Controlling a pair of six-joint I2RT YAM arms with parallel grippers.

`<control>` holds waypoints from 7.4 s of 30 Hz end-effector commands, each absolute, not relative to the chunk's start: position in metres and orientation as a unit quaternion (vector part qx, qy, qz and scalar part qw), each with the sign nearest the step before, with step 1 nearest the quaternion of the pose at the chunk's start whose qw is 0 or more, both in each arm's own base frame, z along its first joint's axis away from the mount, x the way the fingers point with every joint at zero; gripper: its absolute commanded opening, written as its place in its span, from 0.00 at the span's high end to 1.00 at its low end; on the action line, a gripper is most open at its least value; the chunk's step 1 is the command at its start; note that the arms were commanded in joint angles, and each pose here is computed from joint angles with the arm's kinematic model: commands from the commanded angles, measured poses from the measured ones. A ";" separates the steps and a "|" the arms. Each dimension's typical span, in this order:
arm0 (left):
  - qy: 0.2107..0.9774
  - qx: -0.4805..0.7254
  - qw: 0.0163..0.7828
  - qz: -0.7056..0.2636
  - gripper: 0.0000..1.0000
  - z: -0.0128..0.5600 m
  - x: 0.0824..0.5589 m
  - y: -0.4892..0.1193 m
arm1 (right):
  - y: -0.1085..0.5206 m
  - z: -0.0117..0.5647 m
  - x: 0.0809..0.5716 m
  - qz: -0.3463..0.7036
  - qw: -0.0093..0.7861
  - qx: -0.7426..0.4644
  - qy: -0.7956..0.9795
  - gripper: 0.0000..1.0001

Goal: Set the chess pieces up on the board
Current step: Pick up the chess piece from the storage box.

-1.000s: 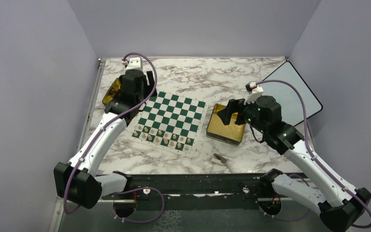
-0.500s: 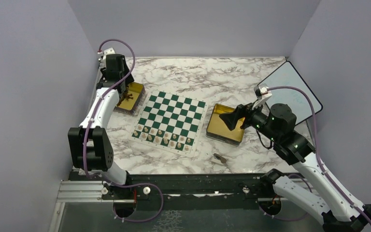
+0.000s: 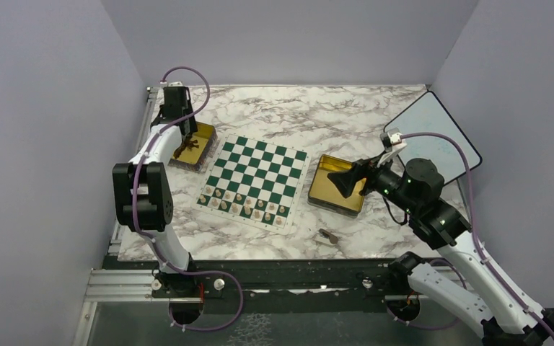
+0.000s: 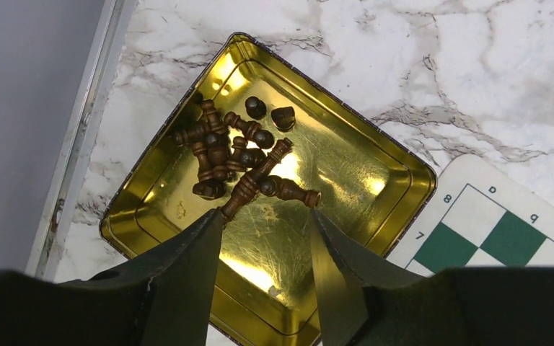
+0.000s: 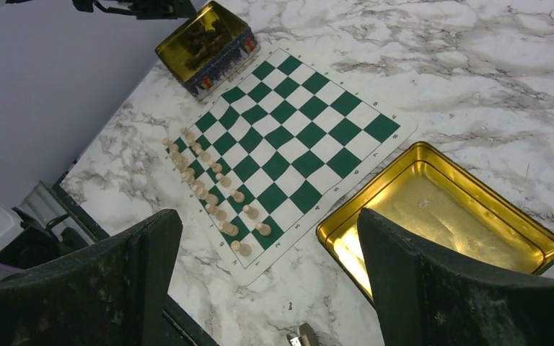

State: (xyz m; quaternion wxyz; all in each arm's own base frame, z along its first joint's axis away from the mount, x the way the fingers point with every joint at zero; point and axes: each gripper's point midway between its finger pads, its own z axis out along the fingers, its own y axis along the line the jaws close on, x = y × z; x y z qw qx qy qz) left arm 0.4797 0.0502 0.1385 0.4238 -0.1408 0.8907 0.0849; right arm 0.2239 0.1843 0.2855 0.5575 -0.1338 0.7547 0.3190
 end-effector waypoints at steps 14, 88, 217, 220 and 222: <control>0.902 0.092 0.390 0.160 0.57 0.097 0.503 0.022 | 0.185 0.288 0.228 0.317 0.557 -0.133 0.756 0.04; 0.908 -0.137 0.392 0.052 0.67 0.109 0.514 0.073 | 0.186 0.266 0.232 0.311 0.545 -0.124 0.769 0.04; 0.844 0.036 0.353 -0.402 1.00 0.191 0.349 -0.174 | 0.405 0.196 0.345 0.231 0.470 -0.180 0.833 0.62; 0.844 0.035 0.353 -0.402 1.00 0.191 0.349 -0.175 | 0.407 0.196 0.345 0.233 0.472 -0.181 0.831 0.63; 0.844 0.034 0.353 -0.403 1.00 0.191 0.349 -0.175 | 0.409 0.197 0.345 0.236 0.474 -0.181 0.829 0.66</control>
